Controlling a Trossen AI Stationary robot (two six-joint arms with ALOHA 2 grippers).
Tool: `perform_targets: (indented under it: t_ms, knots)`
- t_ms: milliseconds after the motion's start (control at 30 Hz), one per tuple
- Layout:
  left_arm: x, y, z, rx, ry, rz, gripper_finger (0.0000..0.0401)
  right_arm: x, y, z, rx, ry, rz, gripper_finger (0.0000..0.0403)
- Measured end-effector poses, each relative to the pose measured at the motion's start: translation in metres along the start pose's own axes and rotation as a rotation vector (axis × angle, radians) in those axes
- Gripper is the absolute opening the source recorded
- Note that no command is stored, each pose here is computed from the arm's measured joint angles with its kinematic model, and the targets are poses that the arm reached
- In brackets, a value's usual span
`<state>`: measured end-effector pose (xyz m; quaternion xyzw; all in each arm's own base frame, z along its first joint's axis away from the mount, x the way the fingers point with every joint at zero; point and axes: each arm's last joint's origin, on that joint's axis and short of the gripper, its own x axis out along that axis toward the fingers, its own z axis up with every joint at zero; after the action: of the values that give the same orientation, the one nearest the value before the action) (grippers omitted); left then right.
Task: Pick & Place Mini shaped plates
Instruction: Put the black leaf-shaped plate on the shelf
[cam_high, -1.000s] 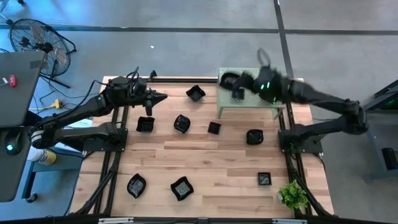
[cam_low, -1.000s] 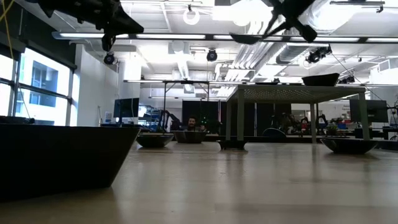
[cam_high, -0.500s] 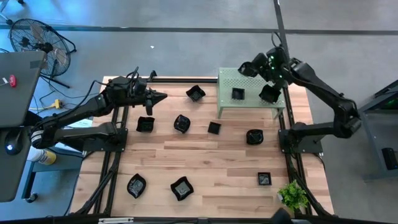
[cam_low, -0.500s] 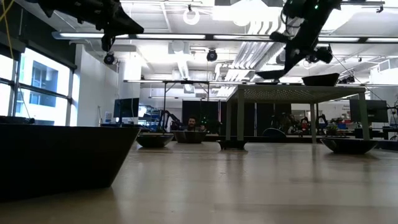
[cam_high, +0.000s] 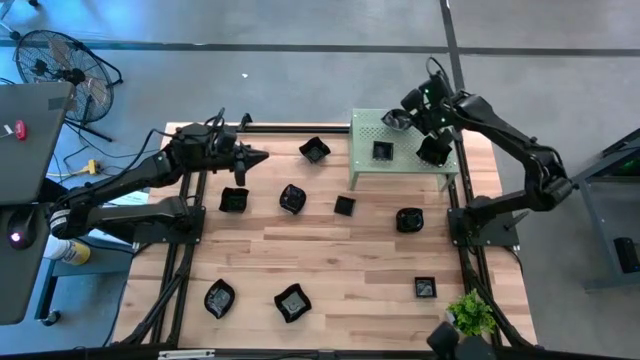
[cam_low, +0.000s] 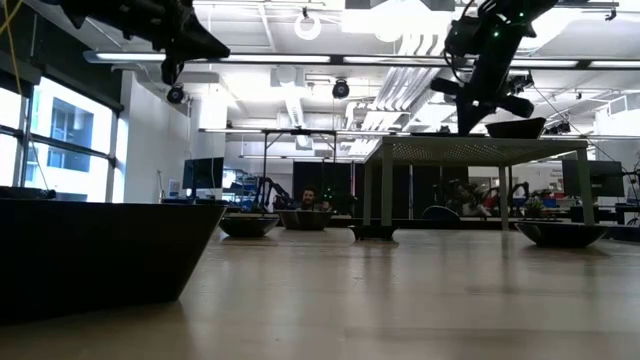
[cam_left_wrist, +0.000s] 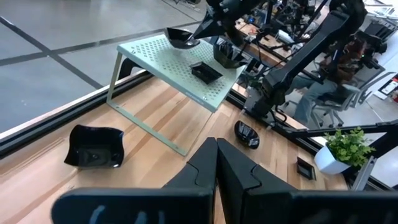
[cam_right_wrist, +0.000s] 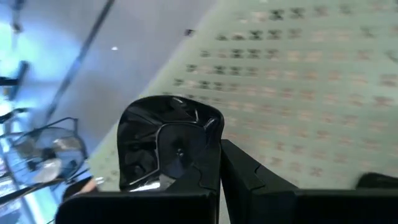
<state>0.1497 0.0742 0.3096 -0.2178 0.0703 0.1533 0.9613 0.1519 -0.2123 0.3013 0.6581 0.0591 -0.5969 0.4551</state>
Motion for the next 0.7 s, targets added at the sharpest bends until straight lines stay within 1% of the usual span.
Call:
perform_targets:
  t_ms: [167,533,600,700]
  knots:
    - [0.0,0.0004,-0.0009,-0.002,0.01,0.004,0.0,-0.0003,-0.0057,0.0009,-0.001,0.0,-0.057,0.0]
    - [0.0,0.0009,-0.0023,-0.006,0.023,0.009,0.0001,-0.0002,-0.0066,0.0079,-0.038,-0.032,-0.06,0.0]
    - [0.0,0.001,-0.0022,-0.006,0.022,0.012,0.0001,-0.0002,-0.0065,0.0078,-0.047,-0.031,-0.06,0.0005]
    - [0.0,0.001,-0.0022,-0.006,0.022,0.012,0.0001,-0.0002,-0.0065,0.0079,-0.059,-0.034,-0.061,0.0022]
